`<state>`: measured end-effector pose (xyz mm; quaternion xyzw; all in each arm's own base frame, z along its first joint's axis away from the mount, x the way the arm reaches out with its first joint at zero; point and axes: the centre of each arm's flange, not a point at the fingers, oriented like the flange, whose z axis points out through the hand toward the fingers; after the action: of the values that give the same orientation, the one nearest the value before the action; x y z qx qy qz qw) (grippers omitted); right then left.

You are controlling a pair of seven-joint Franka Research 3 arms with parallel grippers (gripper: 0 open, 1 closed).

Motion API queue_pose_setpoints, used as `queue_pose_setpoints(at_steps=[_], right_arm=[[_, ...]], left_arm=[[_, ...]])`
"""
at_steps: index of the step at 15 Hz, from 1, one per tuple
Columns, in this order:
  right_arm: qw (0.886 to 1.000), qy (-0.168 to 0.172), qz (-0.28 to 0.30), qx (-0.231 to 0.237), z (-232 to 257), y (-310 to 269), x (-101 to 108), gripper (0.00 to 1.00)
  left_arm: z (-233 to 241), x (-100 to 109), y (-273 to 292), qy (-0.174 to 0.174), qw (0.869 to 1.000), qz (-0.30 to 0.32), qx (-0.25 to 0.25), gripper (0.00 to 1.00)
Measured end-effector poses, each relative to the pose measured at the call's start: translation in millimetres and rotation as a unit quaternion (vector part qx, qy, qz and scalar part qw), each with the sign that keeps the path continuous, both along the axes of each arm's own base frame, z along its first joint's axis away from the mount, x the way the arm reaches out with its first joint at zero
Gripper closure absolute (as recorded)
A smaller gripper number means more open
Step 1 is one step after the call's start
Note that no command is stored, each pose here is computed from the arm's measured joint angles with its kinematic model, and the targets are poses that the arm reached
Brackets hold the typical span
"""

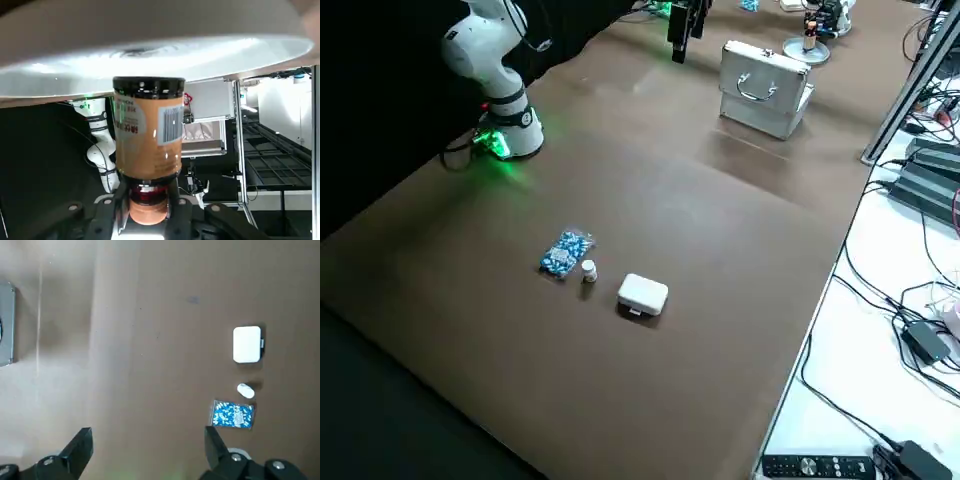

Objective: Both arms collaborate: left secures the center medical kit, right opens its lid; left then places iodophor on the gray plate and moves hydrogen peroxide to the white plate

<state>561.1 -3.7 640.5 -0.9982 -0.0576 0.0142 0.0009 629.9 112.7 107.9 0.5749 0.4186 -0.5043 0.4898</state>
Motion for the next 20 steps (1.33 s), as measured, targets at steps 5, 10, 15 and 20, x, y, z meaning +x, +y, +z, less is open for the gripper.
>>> queue_pose_setpoints(at_steps=[5,10,15,20], right_arm=[[1.0,0.0,0.003,0.0,0.1,3.5,-0.1,0.01],[1.0,0.0,0.004,0.0,0.1,3.9,-0.1,0.01],[1.0,0.0,0.004,0.0,0.1,3.9,-0.2,0.01],[1.0,0.001,0.004,0.0,0.1,4.6,-0.3,0.01]], left_arm=[[-6.7,-1.7,-5.8,0.005,1.0,-0.004,-0.004,0.67],[-6.2,-1.4,-9.7,0.007,1.0,-0.008,-0.006,0.49],[10.3,8.3,-11.5,0.03,0.999,-0.011,0.009,0.22],[74.4,27.3,-19.8,0.013,0.996,-0.045,0.075,0.11]])
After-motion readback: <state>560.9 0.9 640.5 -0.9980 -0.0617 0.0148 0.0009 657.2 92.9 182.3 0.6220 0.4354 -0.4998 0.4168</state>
